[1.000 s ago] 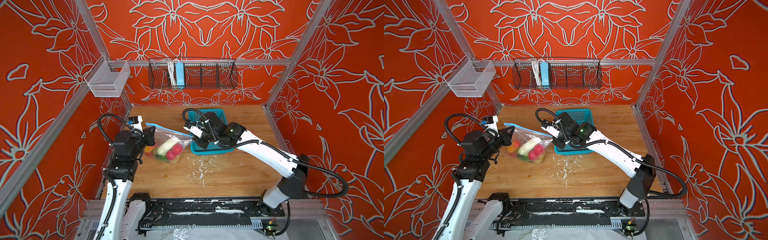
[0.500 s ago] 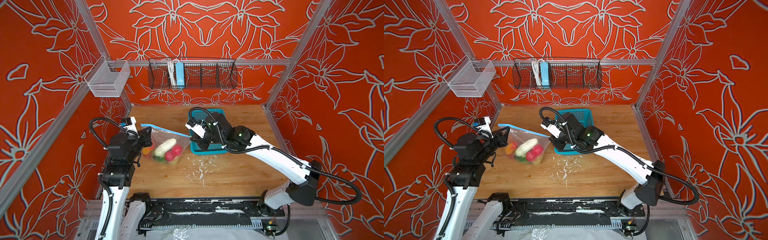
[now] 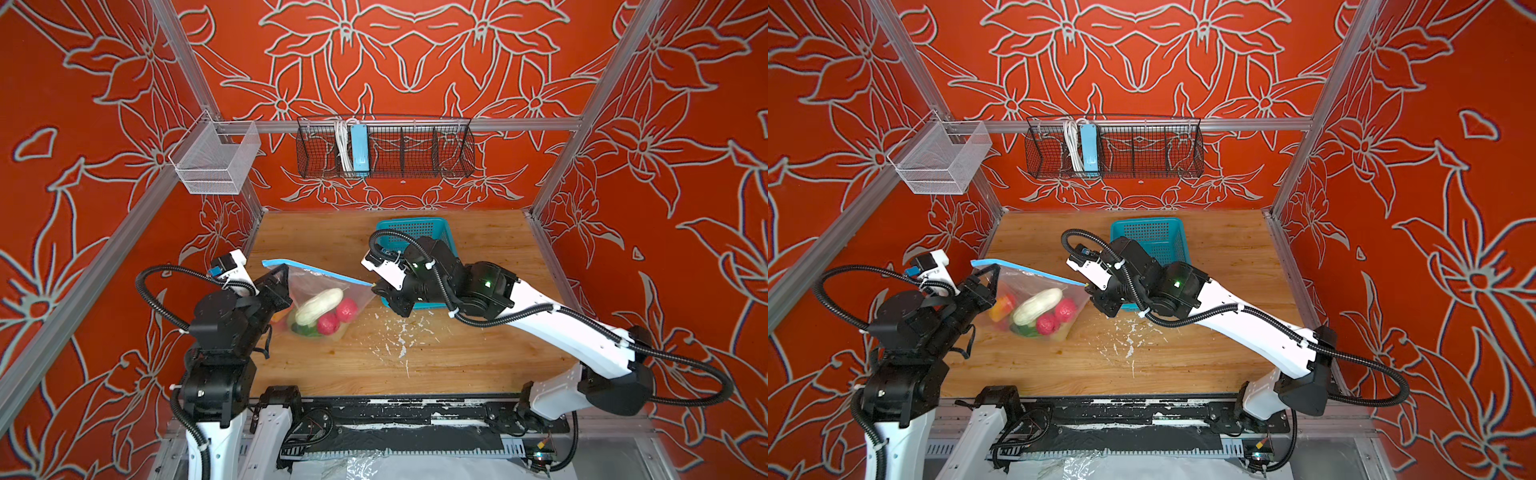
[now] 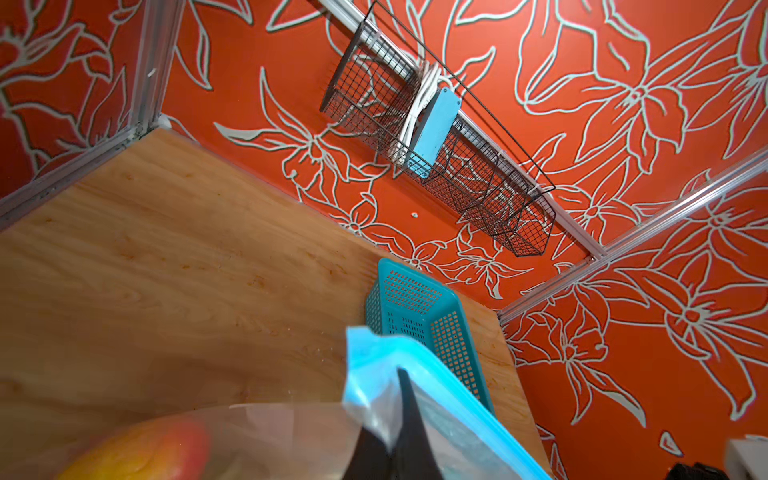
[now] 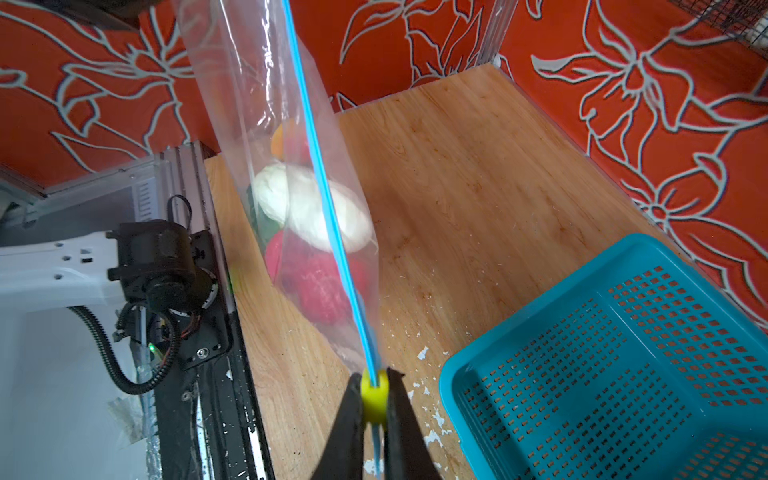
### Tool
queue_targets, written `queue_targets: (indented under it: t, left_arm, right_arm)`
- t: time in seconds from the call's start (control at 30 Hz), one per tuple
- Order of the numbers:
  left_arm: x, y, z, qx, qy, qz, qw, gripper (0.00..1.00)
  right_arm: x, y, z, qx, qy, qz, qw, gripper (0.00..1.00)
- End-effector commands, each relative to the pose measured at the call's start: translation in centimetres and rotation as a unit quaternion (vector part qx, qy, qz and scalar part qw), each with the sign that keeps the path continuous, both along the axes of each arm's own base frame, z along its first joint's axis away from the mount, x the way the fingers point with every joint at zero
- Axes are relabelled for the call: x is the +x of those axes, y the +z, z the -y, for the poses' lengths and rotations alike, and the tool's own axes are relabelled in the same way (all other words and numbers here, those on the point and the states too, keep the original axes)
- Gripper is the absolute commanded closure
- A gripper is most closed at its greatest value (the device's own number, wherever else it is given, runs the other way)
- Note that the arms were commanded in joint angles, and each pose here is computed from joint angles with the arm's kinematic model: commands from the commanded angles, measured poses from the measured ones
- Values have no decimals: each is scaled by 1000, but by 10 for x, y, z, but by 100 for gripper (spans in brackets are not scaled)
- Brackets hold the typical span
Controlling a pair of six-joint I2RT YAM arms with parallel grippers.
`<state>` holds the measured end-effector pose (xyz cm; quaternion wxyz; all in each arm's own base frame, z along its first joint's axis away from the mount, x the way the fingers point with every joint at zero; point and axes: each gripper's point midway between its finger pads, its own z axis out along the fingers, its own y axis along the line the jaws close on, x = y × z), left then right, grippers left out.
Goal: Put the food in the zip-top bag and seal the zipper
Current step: 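Slide the yellow slider along the blue zipper away from the left gripper, then open both grippers and lower the sealed bag onto the table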
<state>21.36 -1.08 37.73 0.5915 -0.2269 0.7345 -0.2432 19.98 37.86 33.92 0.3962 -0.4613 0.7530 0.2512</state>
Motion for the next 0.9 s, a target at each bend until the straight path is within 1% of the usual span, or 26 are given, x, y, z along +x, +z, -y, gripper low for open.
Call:
queue_targets:
  t: [0.0, 0.07, 0.17, 0.23, 0.33, 0.47, 0.57, 0.63, 0.7, 0.8, 0.87]
  left_arm:
    - [-11, -5, -19, -25, 64, -23, 997, 100]
    - [-9, -9, -21, -25, 69, -31, 997, 100]
    - [6, -20, -19, -26, 59, -52, 997, 100]
    - [20, -35, -20, -30, 59, -82, 994, 100]
    - [47, -61, -25, -30, 66, -114, 991, 100]
    - [87, -91, -35, -40, 88, -126, 987, 100]
    - [118, -111, -52, -34, 126, -136, 982, 100]
    - [146, -131, -63, -26, 146, -161, 976, 100]
    - [171, -149, -67, -22, 152, -187, 970, 100]
    - [205, -183, -68, -37, 148, -227, 962, 100]
    - [224, -205, -70, -48, 152, -232, 959, 100]
  right_arm:
    - [-2, 22, 13, 22, -32, -7, 999, 100]
    - [2, 21, 12, 15, -39, -6, 999, 100]
    - [12, 17, 6, 4, -47, 5, 999, 100]
    - [19, 10, -5, -10, -33, 13, 999, 100]
    - [42, -6, -20, -38, -40, 17, 998, 100]
    - [92, -36, -40, -57, -73, -1, 996, 100]
    - [141, -58, -49, -62, -108, -17, 992, 100]
    - [174, -72, -56, -60, -124, -22, 990, 100]
    - [202, -87, -63, -58, -131, -26, 989, 100]
    - [236, -115, -73, -60, -146, -27, 987, 100]
    - [253, -133, -80, -55, -149, -20, 987, 100]
